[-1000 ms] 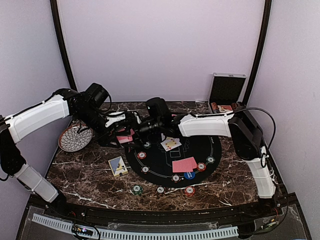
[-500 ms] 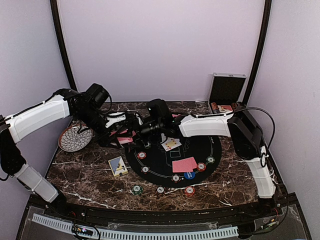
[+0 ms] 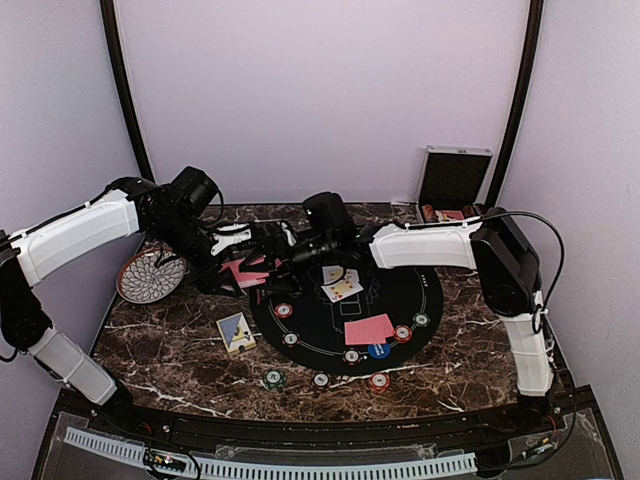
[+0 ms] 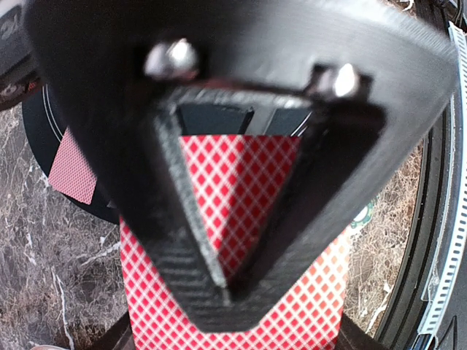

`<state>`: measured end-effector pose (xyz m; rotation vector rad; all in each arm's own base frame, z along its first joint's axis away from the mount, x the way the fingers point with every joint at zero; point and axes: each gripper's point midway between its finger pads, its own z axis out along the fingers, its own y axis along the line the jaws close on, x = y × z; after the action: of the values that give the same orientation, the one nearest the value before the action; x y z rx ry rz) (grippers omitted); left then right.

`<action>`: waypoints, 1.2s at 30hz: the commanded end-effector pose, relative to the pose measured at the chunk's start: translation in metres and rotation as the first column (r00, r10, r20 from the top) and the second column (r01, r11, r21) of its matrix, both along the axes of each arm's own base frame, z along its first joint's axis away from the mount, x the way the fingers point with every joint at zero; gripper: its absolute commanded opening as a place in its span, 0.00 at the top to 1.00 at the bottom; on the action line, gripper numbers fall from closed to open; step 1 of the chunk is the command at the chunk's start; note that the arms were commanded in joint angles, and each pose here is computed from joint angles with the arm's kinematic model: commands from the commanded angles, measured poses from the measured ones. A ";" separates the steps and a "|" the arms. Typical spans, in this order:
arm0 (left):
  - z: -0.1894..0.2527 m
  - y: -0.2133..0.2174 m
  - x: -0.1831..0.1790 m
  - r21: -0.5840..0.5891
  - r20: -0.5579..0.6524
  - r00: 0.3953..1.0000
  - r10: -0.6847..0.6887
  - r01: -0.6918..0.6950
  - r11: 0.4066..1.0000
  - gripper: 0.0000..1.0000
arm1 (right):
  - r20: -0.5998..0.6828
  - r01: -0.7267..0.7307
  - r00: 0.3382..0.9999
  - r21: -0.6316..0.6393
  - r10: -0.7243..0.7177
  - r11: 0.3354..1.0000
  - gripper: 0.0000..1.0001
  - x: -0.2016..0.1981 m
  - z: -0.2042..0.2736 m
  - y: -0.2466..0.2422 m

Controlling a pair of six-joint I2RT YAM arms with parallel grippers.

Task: Distribute texas hold em gaming equipment
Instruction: Pick up the poker card from the face-down deck piles.

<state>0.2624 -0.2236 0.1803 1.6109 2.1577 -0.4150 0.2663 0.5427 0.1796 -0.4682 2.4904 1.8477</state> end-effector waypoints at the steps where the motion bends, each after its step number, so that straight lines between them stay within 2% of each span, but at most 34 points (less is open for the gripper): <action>1: 0.012 -0.002 -0.002 -0.038 0.031 1.000 -0.007 0.008 0.999 1.00 | 0.048 0.003 0.999 0.039 -0.005 0.999 0.26 -0.001 0.038 -0.016; 6: 0.011 -0.002 -0.002 -0.037 0.029 1.000 -0.006 0.007 0.999 1.00 | 0.059 0.018 0.998 0.032 -0.020 0.999 0.30 0.002 0.045 -0.032; 24: 0.010 -0.003 -0.001 -0.038 0.030 1.000 -0.005 0.006 0.999 1.00 | 0.021 -0.025 0.999 0.053 0.024 0.998 0.74 -0.012 0.050 -0.034; 36: 0.011 -0.003 0.000 -0.038 0.031 0.999 -0.006 0.008 0.999 1.00 | -0.006 -0.056 0.998 0.070 0.057 0.996 0.77 -0.021 0.049 -0.021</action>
<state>0.2639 -0.2245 0.1810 1.6078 2.1504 -0.4131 0.2528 0.5131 0.2162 -0.4787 2.4844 1.8963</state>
